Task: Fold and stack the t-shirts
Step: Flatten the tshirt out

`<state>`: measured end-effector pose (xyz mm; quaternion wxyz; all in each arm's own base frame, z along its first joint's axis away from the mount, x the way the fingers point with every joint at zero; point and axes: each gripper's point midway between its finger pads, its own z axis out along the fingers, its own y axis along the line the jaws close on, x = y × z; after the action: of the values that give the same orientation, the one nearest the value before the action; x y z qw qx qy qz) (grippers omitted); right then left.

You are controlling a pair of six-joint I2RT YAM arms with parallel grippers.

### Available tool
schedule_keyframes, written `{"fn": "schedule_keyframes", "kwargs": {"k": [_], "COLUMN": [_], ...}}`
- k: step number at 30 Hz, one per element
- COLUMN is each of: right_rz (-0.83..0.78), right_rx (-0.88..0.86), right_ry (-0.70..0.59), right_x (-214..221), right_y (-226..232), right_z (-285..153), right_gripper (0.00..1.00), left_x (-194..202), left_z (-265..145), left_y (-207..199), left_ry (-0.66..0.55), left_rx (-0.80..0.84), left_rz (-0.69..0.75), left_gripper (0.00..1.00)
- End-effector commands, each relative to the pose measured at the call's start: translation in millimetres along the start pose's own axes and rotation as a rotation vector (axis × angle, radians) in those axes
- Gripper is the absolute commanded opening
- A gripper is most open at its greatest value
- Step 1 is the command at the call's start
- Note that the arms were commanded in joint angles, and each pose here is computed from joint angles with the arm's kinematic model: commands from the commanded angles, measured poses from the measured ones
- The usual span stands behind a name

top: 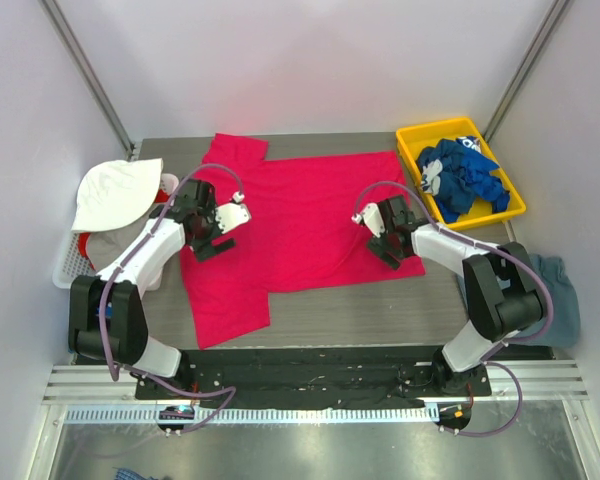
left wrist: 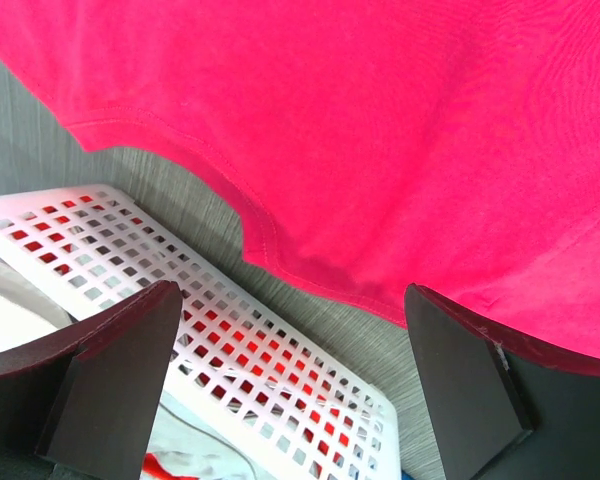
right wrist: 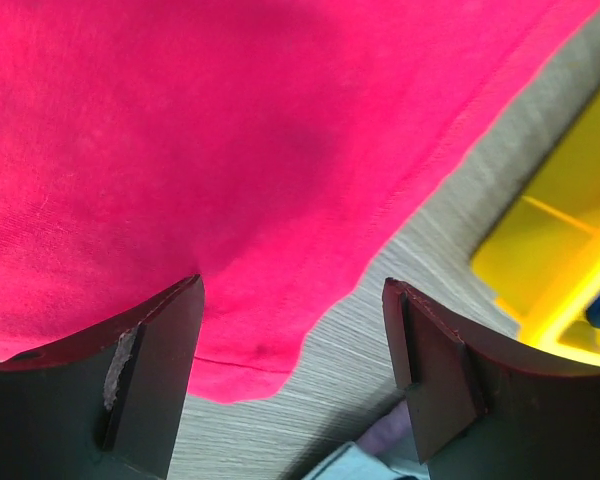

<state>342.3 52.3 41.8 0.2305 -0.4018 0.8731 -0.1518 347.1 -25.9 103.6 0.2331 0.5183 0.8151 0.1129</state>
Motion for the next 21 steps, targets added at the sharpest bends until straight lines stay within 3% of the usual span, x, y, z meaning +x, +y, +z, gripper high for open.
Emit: {"fn": "schedule_keyframes", "kwargs": {"k": [1,21], "right_rz": [-0.033,-0.196], "right_rx": [-0.030,-0.177], "right_ry": [0.009,0.056], "right_x": [3,29], "right_y": [10,56], "right_z": [12,-18], "right_gripper": [0.79,0.79], "left_x": [-12,-13], "left_z": [-8,-9], "left_y": [9,15], "left_ry": [-0.056,-0.034], "left_rx": [-0.028,-0.021], "left_rz": [-0.034,-0.016], "left_gripper": [1.00,1.00]}}
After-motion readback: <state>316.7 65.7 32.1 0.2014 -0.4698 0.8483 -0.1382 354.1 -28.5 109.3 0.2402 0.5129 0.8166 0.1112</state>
